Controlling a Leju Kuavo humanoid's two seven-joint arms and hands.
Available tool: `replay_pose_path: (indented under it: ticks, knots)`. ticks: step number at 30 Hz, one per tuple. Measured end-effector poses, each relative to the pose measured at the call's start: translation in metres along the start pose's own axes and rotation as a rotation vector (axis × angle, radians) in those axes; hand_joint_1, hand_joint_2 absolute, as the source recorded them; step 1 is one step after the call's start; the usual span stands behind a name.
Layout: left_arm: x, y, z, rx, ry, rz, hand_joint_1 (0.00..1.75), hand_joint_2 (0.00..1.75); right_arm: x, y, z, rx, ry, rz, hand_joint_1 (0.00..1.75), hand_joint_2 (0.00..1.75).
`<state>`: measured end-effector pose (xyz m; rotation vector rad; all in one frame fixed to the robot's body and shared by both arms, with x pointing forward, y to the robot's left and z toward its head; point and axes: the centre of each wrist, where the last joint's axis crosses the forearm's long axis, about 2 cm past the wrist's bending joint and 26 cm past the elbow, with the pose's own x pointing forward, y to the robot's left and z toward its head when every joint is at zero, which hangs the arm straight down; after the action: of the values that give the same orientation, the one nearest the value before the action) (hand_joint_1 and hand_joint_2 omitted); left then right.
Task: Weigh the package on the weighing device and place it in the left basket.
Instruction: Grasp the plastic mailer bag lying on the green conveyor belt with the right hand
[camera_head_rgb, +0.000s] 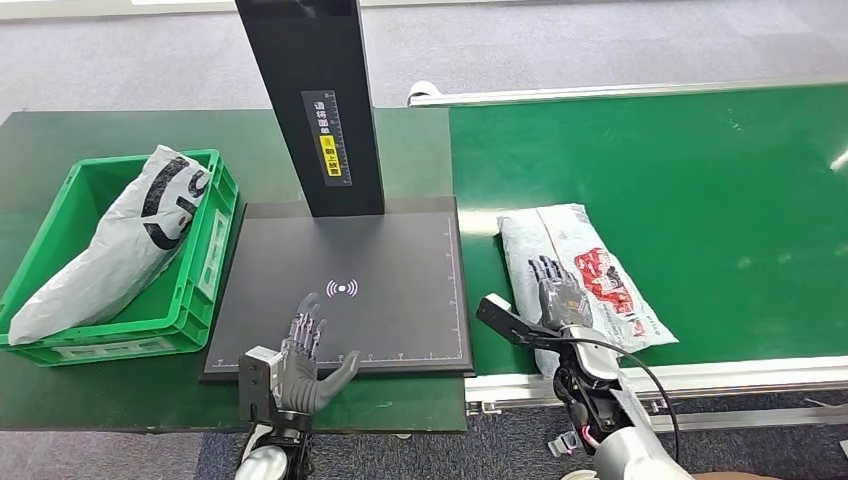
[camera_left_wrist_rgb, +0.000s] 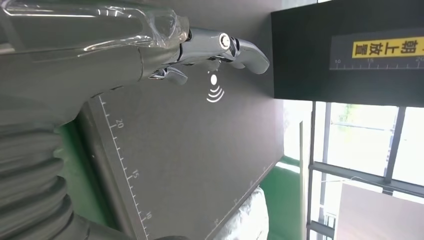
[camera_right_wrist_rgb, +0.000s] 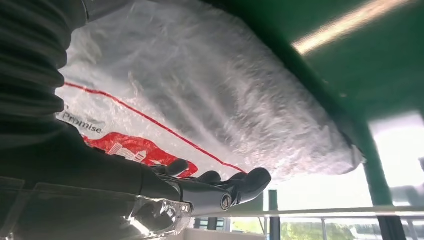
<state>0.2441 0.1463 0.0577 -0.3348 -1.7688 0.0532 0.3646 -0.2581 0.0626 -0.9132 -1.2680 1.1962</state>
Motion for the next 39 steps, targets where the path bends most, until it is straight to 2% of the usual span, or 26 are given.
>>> replay_pose_path:
  ticks: [6,21,25,29,39]
  knots:
    - [0.000,-0.001,-0.002,-0.008,0.000,0.002,0.00,1.75,-0.011,-0.008,-0.009,0.061,0.037,0.026,0.00,1.75]
    - [-0.001,-0.003,-0.005,-0.019,0.004,0.005,0.00,1.75,-0.017,-0.006,-0.011,0.220,0.170,0.070,0.01,1.75]
    - [-0.002,-0.003,-0.006,-0.019,0.006,0.005,0.00,1.75,-0.018,-0.006,-0.012,0.263,0.204,0.047,1.74,1.75]
    - [-0.002,-0.003,-0.008,-0.017,0.007,0.003,0.00,1.75,-0.017,-0.006,-0.012,0.278,0.197,0.008,1.75,1.75]
    - [-0.002,-0.002,-0.008,0.000,0.008,0.010,0.00,1.75,-0.011,-0.009,-0.014,0.182,0.146,-0.103,1.75,1.75]
